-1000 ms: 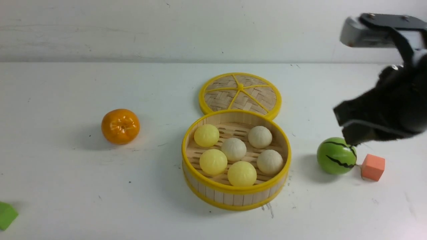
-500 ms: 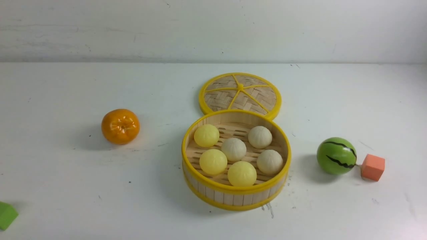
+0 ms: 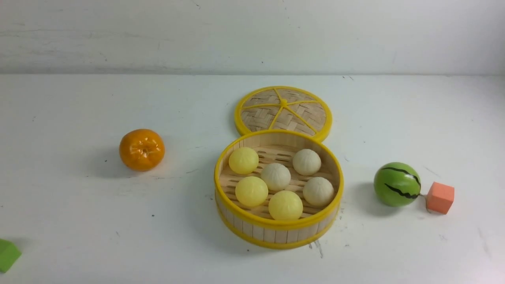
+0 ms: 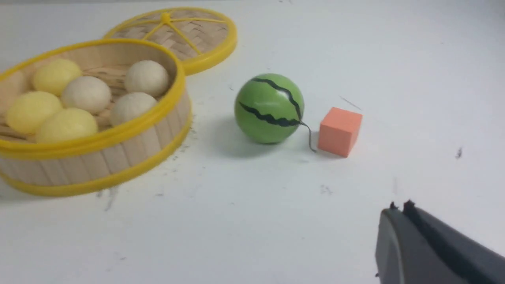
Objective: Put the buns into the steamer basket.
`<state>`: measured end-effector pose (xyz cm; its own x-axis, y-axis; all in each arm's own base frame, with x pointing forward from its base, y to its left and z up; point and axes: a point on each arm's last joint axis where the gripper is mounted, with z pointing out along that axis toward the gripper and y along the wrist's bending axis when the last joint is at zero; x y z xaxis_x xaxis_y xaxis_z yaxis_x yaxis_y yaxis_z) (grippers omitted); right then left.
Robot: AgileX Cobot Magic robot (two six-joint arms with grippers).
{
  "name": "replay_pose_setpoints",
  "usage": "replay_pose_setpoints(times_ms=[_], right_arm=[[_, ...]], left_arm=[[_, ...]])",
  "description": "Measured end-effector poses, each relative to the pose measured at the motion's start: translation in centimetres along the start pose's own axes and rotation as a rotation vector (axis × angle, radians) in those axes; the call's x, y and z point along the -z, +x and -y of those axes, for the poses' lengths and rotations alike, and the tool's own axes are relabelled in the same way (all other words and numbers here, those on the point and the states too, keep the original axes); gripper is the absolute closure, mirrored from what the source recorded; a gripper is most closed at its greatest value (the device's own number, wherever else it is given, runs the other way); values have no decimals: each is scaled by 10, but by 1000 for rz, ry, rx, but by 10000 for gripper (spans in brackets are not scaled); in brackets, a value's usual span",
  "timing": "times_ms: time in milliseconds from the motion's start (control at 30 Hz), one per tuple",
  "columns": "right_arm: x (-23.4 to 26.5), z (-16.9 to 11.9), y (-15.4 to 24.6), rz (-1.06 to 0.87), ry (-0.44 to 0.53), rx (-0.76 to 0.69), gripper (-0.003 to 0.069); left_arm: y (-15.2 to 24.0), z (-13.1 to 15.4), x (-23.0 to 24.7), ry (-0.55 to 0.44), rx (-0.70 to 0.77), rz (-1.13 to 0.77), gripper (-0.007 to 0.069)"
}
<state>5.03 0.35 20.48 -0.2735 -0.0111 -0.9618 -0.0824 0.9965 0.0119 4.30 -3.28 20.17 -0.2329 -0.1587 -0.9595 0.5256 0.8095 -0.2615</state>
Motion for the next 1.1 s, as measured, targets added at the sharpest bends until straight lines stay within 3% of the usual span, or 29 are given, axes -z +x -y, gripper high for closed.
replay_pose_setpoints(times_ms=[133,1100], right_arm=[[-10,1,30,-30,12,29,674],[-10,1,30,-32,11,21,653]], left_arm=[[0,0,0,0,0,0,387],[0,0,0,0,0,0,387]])
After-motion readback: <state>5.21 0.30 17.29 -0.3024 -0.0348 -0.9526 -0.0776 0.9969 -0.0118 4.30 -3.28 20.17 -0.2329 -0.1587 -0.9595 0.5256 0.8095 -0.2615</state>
